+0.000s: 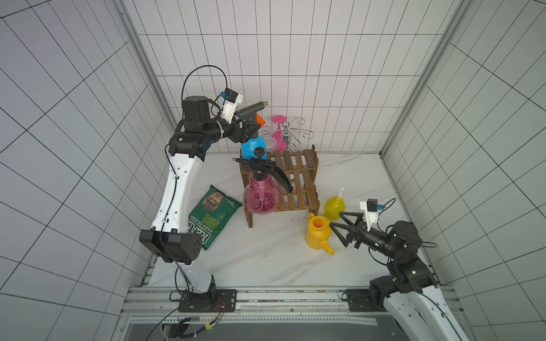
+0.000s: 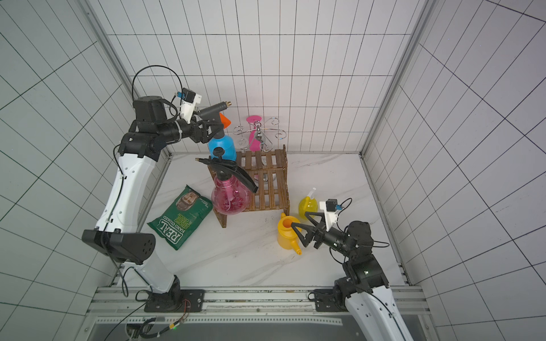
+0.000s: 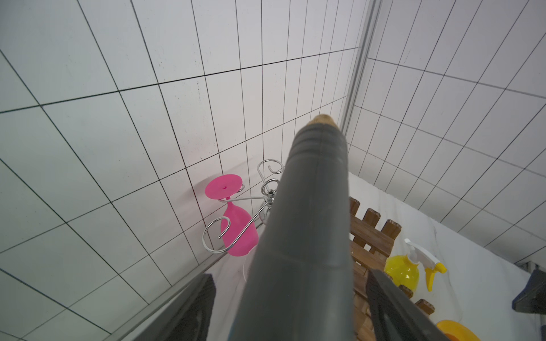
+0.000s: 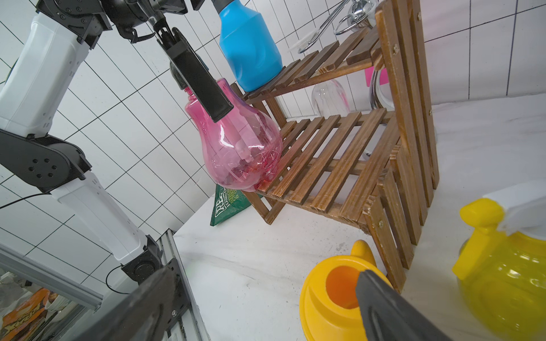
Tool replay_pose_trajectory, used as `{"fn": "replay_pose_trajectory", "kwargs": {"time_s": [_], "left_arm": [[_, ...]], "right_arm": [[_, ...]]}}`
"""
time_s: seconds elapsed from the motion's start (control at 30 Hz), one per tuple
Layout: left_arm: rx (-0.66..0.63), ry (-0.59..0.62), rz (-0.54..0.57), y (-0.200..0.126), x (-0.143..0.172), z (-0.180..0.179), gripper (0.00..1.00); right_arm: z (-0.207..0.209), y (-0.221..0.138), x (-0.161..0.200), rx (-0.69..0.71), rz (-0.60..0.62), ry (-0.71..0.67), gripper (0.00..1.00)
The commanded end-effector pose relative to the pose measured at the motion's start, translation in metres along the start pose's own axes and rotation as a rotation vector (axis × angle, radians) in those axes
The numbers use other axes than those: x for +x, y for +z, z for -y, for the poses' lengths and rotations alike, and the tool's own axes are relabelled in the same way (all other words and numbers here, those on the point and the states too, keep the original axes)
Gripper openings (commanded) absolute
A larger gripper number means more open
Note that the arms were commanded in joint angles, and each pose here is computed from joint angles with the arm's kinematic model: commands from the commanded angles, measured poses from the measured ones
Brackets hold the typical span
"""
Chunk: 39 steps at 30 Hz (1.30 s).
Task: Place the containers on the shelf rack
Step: 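Place the container on the shelf, then pick up a container from the center of the board.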
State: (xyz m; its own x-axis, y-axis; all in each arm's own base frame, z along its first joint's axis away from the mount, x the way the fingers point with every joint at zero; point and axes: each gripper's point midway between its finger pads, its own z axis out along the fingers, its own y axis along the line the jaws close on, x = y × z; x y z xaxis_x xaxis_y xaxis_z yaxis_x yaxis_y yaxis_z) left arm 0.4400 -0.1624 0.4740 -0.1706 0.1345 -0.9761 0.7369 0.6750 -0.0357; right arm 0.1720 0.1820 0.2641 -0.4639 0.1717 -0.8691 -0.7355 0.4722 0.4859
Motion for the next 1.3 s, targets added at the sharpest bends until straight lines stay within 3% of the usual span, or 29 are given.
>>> {"fn": "replay_pose_trajectory", "kwargs": {"time_s": [0.0, 0.43, 0.63, 0.7, 0.87, 1.13, 1.27], "left_arm": [[-0.023, 0.023, 0.059, -0.018, -0.021, 0.006, 0.98], [-0.072, 0.026, 0.205, -0.068, -0.071, 0.016, 0.98], [-0.226, -0.097, 0.446, -0.148, -0.123, 0.017, 0.98], [-0.247, -0.159, 0.512, -0.171, -0.124, 0.028, 0.98], [-0.180, -0.303, 0.586, -0.201, -0.086, 0.073, 0.98], [-0.190, -0.458, 0.612, -0.230, 0.022, 0.121, 0.98], [-0.117, -0.560, 0.571, -0.222, 0.080, 0.138, 0.98]], "right_arm": [[-0.002, -0.001, -0.002, -0.013, 0.015, -0.009, 0.99], [-0.002, -0.001, -0.001, -0.014, 0.014, -0.009, 0.99], [-0.002, -0.002, -0.003, -0.010, 0.022, -0.020, 0.99], [-0.003, -0.004, -0.004, -0.007, 0.027, -0.029, 0.99], [-0.011, -0.012, -0.010, -0.009, 0.058, -0.066, 0.99], [-0.015, -0.023, -0.012, 0.023, 0.089, -0.097, 0.99], [-0.007, -0.026, -0.012, 0.074, 0.096, -0.098, 0.99]]}}
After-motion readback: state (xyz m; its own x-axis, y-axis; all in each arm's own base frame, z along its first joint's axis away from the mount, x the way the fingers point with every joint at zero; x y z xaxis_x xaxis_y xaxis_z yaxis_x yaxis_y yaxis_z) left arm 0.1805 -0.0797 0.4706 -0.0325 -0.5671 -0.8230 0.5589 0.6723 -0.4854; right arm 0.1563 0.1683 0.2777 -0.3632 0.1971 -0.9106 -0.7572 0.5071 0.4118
